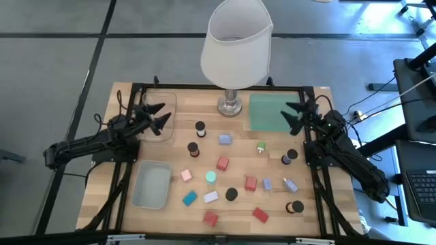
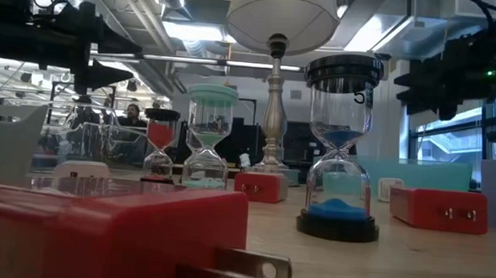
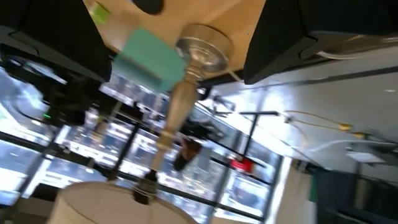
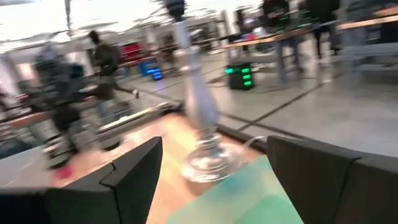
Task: Pick & Place Office items
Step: Put the violet hourglass into the green bin
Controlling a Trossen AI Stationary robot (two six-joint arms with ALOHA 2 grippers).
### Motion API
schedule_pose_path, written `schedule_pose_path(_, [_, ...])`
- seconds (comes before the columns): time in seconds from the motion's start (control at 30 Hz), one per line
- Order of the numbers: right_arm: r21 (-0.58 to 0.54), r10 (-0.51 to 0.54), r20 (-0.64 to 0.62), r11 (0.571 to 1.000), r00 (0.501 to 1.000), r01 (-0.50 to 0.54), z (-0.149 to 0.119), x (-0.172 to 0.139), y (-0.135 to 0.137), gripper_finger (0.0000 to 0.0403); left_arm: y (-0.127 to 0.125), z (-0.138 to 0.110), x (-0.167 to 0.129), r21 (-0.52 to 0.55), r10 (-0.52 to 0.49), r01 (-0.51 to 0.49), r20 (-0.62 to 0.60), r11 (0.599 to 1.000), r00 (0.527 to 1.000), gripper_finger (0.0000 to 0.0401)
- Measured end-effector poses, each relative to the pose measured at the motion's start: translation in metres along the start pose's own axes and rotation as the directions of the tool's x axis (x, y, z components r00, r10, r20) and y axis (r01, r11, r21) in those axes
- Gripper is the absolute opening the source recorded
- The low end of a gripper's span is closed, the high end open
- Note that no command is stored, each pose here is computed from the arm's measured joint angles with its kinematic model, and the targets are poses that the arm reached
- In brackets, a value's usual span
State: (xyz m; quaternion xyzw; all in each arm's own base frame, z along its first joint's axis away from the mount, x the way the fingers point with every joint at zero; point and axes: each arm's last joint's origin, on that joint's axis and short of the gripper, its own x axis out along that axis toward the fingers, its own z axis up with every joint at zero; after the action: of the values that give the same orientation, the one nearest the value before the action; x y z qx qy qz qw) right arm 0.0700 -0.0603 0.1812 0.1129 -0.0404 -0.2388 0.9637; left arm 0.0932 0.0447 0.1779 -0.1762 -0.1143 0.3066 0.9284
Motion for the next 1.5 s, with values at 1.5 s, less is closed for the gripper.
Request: schedule_pose_path(1.5, [0.134, -0.116, 0.037, 0.985, 0.993, 0.11, 0.002, 0.0, -0.003, 0.0291, -0.02, 0.013, -0.006, 0.094, -0.535, 0.532, 0.001, 0.841, 0.845, 0.0363])
